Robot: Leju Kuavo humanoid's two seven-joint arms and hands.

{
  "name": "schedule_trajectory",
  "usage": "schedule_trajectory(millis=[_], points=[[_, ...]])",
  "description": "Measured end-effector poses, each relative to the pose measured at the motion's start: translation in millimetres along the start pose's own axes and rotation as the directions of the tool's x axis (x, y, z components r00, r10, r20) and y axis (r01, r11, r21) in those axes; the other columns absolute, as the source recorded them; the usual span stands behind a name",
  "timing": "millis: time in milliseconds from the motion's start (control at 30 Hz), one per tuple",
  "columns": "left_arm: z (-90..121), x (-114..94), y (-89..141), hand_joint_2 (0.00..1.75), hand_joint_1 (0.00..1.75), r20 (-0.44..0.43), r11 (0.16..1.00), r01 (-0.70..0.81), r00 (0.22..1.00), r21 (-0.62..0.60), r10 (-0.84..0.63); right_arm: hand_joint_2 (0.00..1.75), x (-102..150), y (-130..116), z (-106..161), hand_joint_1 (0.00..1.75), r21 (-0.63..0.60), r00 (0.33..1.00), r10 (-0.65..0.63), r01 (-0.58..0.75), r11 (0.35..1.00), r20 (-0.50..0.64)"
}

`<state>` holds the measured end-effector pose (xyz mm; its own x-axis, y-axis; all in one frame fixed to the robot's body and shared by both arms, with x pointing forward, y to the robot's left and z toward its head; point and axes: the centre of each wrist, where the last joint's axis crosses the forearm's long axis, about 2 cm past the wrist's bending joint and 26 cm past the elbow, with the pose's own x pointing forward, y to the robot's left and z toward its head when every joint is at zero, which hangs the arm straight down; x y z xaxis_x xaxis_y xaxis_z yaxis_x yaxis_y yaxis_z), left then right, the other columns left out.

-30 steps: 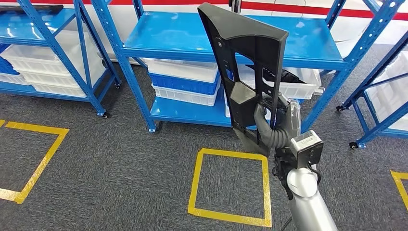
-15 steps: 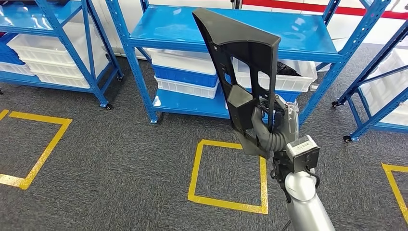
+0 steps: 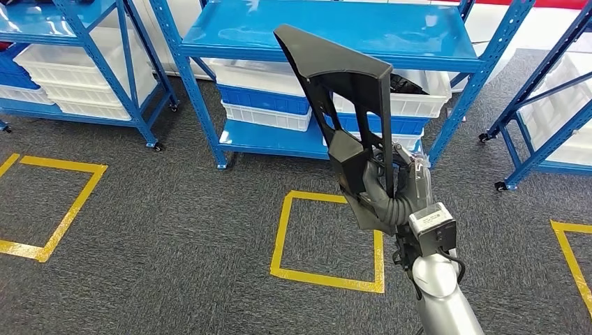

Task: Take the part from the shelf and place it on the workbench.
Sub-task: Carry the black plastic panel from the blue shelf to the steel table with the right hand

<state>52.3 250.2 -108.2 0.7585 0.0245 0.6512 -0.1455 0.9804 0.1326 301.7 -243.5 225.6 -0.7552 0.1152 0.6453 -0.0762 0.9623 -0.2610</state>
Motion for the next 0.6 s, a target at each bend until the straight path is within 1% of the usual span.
schedule_trajectory(millis=[500, 600], points=[[0.1, 0.1, -0.4, 1.75, 0.0, 0.0, 1.0, -0.008, 1.0, 0.009, 0.008, 1.75, 0.1, -0.6, -2.6, 1.75, 0.004, 1.0, -0.003, 0.003, 1.0, 0.008], [-0.1, 0.6, -1.1, 1.75, 0.0, 0.002, 1.0, -0.011, 1.0, 0.006, 0.011, 1.75, -1.1, -1.7, 0.5, 1.75, 0.006, 1.0, -0.006, 0.006, 1.0, 0.004]])
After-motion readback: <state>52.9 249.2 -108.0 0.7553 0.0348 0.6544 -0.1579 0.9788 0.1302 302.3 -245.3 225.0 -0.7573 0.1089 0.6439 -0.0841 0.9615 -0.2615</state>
